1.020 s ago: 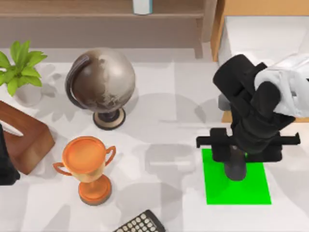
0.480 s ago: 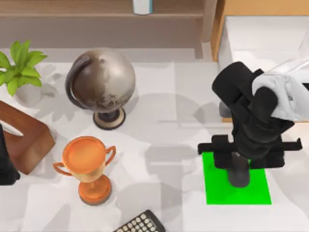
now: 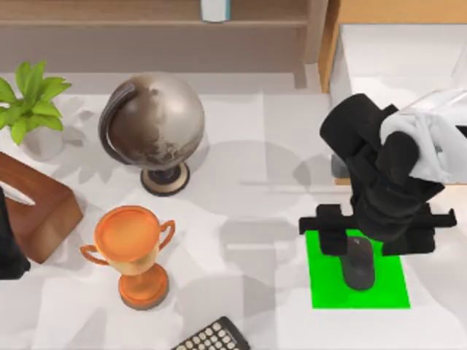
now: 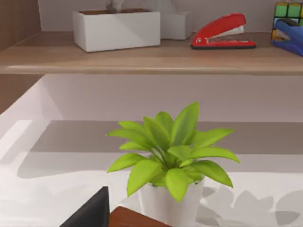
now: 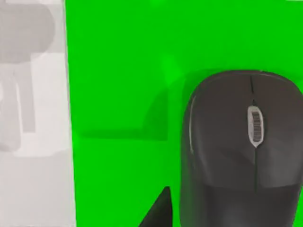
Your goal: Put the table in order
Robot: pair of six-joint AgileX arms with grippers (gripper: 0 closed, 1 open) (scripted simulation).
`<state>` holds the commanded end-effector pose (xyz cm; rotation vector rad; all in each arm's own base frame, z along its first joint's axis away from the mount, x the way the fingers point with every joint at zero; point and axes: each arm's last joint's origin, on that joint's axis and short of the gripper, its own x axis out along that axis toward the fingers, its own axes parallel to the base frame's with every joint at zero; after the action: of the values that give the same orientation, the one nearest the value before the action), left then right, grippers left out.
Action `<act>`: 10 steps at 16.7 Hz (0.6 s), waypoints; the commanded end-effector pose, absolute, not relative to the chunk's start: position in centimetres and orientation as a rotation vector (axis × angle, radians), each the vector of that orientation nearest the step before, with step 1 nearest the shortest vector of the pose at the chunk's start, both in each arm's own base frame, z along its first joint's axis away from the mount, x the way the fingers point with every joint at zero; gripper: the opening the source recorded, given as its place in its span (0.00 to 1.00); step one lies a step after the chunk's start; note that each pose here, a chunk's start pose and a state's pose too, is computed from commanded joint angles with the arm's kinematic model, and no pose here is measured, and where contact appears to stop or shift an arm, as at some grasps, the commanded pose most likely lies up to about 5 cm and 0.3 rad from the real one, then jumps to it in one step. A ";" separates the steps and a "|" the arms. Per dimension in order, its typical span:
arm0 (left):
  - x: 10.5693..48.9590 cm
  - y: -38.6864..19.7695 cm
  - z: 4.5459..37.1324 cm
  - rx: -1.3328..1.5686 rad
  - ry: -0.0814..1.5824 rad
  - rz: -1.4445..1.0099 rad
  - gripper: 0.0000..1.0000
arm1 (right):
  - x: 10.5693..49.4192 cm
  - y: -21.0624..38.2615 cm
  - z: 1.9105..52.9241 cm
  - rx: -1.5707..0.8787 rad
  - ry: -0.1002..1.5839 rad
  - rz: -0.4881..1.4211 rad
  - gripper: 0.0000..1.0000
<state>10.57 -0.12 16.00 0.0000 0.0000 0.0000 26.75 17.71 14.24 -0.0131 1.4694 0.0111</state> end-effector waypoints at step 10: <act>10.6 -0.1 16.0 0.000 0.000 0.000 1.00 | 26.7 17.7 14.2 -0.013 1.469 0.011 1.00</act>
<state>10.57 -0.12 16.00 0.0000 0.0000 0.0000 26.75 17.71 14.24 -0.0131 1.4694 0.0111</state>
